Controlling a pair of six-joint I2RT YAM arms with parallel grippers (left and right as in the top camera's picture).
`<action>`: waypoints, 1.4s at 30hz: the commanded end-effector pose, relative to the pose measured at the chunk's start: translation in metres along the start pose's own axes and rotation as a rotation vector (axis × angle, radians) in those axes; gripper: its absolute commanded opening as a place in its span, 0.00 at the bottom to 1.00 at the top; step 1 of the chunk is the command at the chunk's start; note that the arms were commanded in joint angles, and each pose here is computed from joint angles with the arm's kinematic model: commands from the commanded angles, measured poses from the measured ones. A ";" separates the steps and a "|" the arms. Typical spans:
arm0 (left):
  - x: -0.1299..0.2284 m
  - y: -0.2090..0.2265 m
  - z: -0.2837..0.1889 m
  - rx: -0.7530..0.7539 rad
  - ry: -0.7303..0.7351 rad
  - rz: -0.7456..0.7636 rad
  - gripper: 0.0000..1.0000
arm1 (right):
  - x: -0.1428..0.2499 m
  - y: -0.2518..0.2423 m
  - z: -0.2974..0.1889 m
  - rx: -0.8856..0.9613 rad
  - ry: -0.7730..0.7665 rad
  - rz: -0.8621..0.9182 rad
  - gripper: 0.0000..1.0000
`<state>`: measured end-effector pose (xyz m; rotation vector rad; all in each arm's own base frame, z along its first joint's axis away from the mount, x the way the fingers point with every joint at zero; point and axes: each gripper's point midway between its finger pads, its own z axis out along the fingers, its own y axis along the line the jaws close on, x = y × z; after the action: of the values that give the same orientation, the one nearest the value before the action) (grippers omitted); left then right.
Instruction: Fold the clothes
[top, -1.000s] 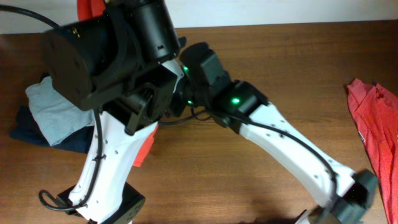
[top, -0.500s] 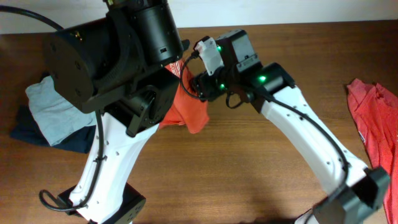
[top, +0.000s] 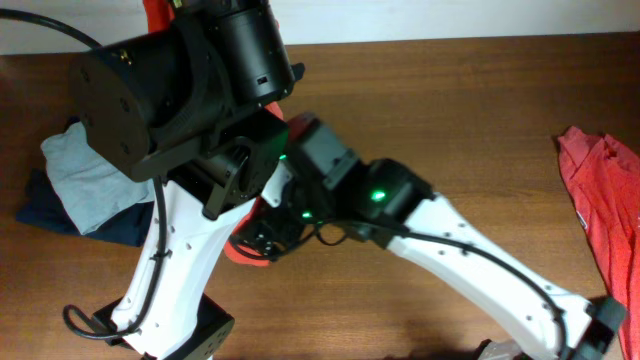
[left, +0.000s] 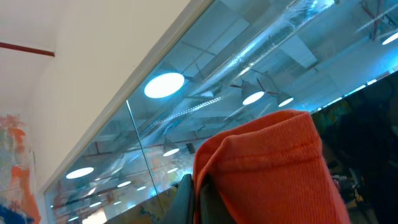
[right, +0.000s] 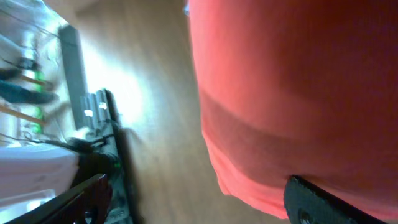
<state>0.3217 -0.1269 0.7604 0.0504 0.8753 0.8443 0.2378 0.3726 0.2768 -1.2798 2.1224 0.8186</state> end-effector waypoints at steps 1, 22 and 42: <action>-0.007 0.033 -0.001 -0.040 -0.024 -0.018 0.00 | -0.002 -0.042 0.011 0.227 0.006 0.033 0.91; -0.011 0.034 -0.001 -0.040 -0.047 -0.014 0.00 | 0.017 -0.163 -0.048 0.123 -0.095 0.050 0.99; -0.011 0.035 -0.001 -0.042 -0.047 -0.014 0.00 | 0.020 -0.069 -0.046 -0.289 -0.101 0.013 0.88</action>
<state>0.3211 -0.1278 0.7614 0.0574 0.8679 0.8496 0.3073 0.2955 0.2466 -1.3235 2.0601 1.1639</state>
